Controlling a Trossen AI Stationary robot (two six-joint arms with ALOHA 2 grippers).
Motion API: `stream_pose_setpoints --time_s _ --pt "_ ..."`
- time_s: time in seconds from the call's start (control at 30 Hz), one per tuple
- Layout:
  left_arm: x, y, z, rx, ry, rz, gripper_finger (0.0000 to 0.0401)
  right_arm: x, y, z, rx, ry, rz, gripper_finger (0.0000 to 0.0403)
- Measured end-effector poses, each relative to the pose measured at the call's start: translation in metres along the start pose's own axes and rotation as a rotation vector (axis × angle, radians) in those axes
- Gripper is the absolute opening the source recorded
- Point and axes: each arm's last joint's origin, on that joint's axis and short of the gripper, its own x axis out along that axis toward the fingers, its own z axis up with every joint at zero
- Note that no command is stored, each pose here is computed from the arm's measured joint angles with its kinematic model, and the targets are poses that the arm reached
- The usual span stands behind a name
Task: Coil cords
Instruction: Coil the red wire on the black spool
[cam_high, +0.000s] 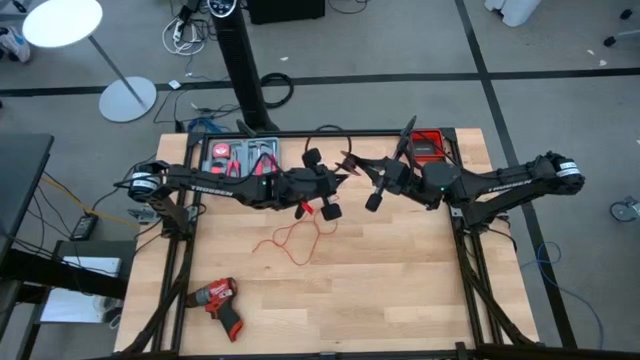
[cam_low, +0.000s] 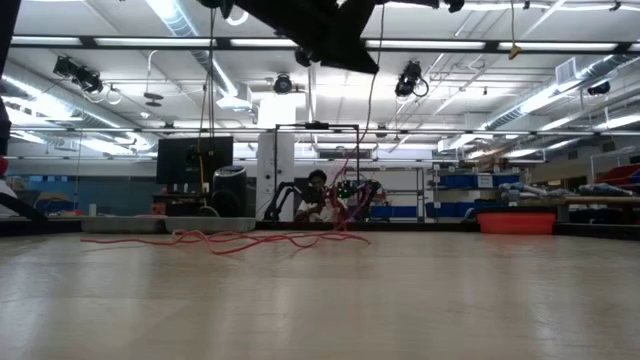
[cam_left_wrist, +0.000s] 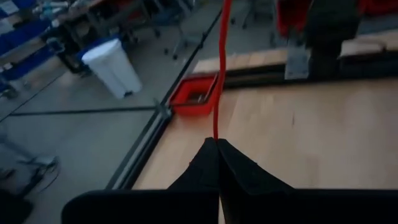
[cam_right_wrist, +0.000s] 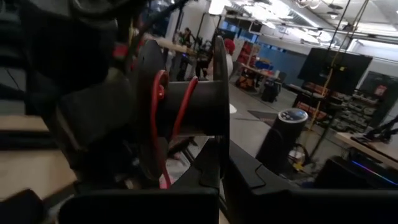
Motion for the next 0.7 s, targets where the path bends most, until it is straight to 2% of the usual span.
stream_pose_setpoints --time_s 0.27,0.5,0.7 --pt "-0.006 -0.001 -0.008 0.117 0.11 0.058 0.0 -0.01 0.0 -0.005 -0.092 0.085 0.011 0.0" --pt "-0.018 0.005 0.008 0.164 0.088 0.071 0.0 -0.019 -0.001 -0.017 -0.157 0.213 0.087 0.0" --pt "-0.024 0.002 0.02 0.195 0.086 0.029 0.0 -0.021 0.001 -0.03 -0.22 0.319 0.121 0.0"
